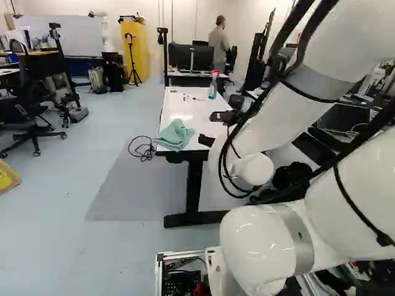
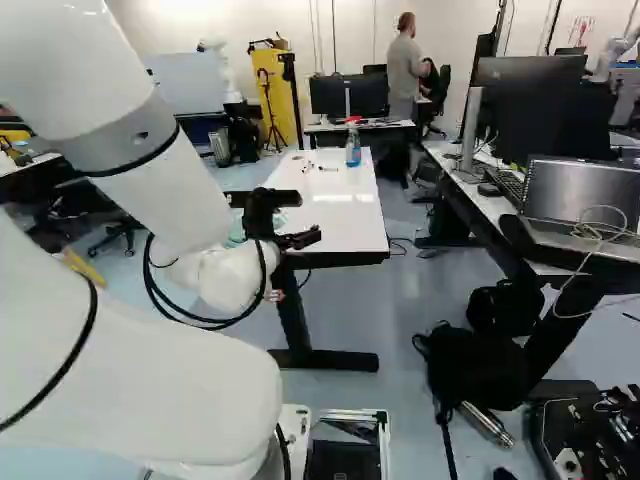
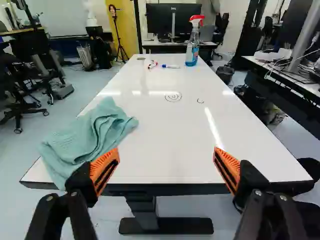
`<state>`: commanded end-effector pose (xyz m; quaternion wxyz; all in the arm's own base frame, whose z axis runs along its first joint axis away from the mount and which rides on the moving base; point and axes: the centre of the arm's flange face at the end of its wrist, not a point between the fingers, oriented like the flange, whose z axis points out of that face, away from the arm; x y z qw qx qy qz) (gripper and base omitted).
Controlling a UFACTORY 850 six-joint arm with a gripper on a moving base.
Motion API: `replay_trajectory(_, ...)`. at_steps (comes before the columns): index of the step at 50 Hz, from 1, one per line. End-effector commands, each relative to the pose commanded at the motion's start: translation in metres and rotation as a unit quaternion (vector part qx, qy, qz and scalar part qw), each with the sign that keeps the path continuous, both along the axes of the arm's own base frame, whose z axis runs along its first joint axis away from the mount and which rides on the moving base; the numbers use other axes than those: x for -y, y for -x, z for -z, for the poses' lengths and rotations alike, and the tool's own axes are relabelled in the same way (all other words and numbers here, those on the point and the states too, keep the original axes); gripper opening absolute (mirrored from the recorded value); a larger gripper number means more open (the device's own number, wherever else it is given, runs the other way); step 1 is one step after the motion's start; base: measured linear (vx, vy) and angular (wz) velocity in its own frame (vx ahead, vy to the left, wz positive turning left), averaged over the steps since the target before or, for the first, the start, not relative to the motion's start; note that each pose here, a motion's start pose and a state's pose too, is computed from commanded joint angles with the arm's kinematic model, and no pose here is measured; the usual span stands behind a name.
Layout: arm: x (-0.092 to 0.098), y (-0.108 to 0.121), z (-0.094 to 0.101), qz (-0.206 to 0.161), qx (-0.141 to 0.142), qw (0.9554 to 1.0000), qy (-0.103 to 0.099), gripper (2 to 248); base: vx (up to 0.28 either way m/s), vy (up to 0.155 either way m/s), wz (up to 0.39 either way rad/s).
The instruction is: Clean the table with the green towel
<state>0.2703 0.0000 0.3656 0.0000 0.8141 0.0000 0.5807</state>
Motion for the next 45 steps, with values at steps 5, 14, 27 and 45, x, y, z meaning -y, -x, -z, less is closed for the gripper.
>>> replay_trajectory(5,-0.001,-0.005,-0.008,-0.002,0.012,0.9999,0.0,247,0.0,0.0,0.0)
replay_trajectory(14,-0.003,-0.012,-0.017,-0.005,0.024,0.9997,0.0,247,0.0,0.0,0.0)
replay_trajectory(27,-0.007,-0.025,-0.031,-0.012,0.04,0.9991,0.0,247,0.0,0.0,0.0)
replay_trajectory(45,-0.023,-0.053,-0.051,-0.035,0.059,0.9976,-0.002,247,0.0,0.0,0.0)
